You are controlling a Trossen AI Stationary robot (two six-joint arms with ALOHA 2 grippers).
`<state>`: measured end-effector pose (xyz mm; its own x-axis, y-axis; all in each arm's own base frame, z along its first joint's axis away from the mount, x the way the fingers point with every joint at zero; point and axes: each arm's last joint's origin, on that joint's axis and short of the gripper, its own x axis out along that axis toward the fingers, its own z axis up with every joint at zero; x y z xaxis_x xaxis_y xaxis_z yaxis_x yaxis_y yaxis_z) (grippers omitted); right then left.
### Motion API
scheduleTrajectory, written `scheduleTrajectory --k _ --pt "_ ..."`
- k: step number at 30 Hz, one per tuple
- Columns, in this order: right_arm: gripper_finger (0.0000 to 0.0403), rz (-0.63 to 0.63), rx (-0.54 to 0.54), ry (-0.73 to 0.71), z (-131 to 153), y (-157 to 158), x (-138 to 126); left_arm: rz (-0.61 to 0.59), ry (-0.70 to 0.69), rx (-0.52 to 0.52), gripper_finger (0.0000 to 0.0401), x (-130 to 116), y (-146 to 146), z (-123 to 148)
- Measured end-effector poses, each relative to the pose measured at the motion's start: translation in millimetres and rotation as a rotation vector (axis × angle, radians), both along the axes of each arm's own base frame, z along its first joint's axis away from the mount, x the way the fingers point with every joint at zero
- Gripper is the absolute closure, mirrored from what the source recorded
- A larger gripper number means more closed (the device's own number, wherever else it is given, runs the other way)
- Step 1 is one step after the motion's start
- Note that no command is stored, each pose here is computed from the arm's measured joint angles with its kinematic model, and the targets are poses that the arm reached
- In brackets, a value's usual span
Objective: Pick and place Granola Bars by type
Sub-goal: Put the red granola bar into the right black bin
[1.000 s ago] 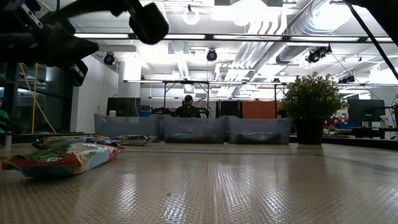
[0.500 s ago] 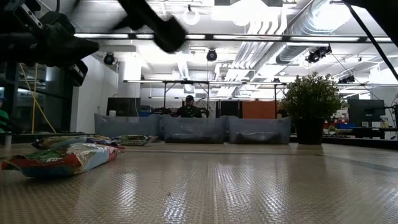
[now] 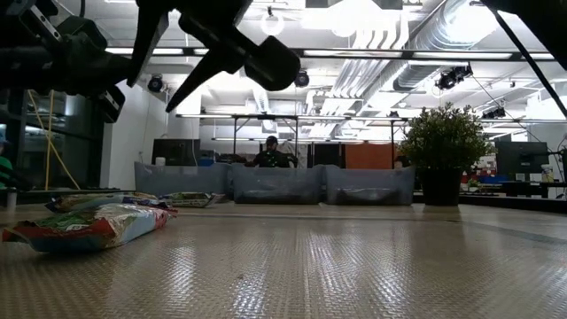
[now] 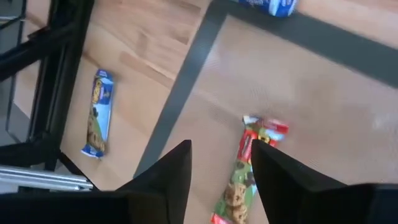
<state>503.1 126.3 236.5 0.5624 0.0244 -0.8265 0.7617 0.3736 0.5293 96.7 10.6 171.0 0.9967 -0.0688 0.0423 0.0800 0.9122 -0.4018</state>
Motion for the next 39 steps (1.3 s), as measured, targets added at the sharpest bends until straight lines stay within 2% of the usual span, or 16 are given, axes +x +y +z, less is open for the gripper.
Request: scheduleTrajectory --k 7,13,18,23,27,39 --pt "0.0226 0.020 0.028 0.042 -15 22 -3 0.000 0.000 0.000 0.0400 0 0 0" --pt "0.0180 0.057 0.022 0.057 -23 38 -6 0.000 0.000 0.000 0.0400 0 0 0" --pt "0.0152 0.077 0.042 0.091 -44 52 -5 0.000 0.000 0.000 0.0400 0 0 0" --pt "0.0148 0.078 0.104 0.111 -67 55 2 0.001 0.000 0.000 0.0400 0 0 0" --pt "0.0148 0.064 0.090 0.088 -66 49 6 0.000 0.000 0.000 0.0400 0 0 0" --pt "0.0148 0.068 0.080 0.146 -72 37 6 0.000 0.000 0.000 0.0400 0 0 0"
